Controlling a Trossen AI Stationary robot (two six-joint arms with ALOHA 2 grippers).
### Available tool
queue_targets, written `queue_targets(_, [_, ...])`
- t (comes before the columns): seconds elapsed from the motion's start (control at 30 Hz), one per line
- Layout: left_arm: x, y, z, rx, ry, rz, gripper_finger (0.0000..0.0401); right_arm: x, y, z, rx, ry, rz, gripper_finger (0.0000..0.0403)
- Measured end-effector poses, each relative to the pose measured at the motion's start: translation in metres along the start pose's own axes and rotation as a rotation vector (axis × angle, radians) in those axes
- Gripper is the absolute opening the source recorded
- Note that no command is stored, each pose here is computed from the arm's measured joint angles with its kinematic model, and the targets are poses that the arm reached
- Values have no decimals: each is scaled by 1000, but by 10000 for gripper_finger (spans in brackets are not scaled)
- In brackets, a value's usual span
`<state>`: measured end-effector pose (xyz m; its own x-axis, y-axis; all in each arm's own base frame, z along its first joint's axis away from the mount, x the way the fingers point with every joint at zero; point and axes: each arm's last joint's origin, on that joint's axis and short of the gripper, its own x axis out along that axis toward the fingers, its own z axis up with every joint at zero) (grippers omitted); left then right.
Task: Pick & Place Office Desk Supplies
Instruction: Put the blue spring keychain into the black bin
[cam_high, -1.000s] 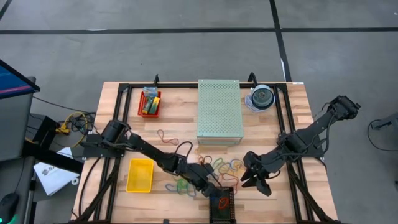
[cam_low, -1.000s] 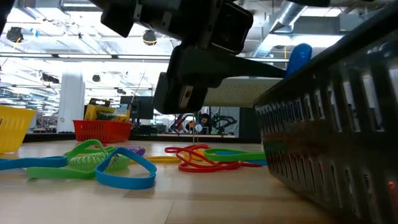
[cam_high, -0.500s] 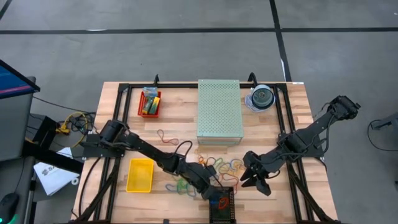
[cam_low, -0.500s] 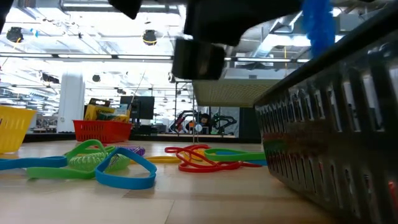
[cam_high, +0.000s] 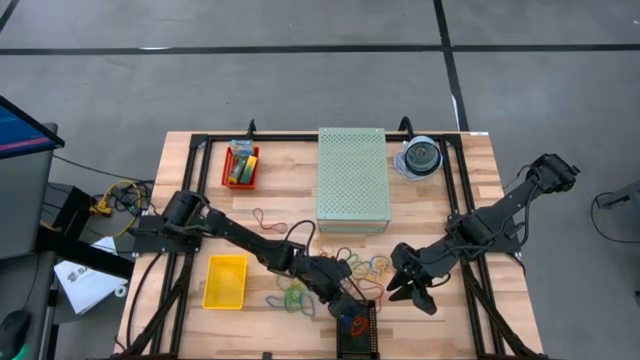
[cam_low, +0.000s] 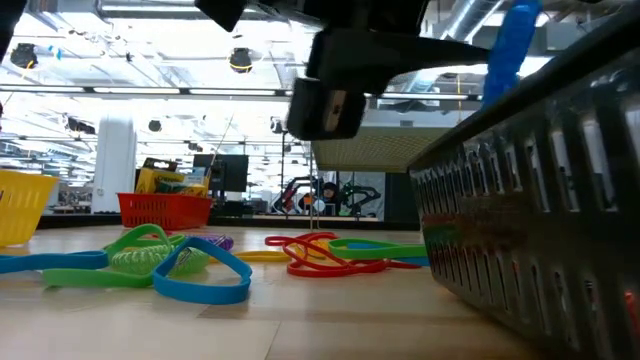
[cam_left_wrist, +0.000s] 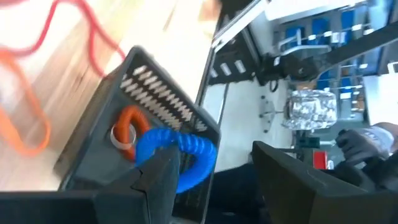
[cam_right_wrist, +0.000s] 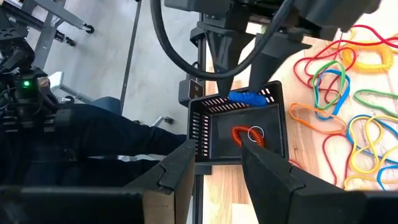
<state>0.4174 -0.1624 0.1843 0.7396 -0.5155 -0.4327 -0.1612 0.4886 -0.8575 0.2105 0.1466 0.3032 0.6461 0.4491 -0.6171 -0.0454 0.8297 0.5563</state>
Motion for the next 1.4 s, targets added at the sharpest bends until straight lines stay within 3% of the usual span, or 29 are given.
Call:
queue_targets(0.1, [0, -5, 3, 30, -18, -16, 195, 0, 0, 0, -4, 0, 0, 128])
queue_targets(0.27, [-1, -5, 0, 68, 63, 97, 195, 0, 0, 0, -9, 0, 0, 128])
queue_targets(0.53, [0, -19, 3, 107, 85, -2, 190, 0, 0, 0, -15, 0, -1, 128])
queue_targets(0.93, [0, -20, 1, 109, 143, -27, 10, 0, 0, 0, -7, -3, -3, 128])
queue_targets(1.17, [-1, -26, 4, 108, 108, -95, 35, 0, 0, 0, -7, -3, -3, 128])
queue_targets(1.4, [0, -28, 3, 91, 121, -107, 140, 0, 0, 0, -8, -3, -3, 128])
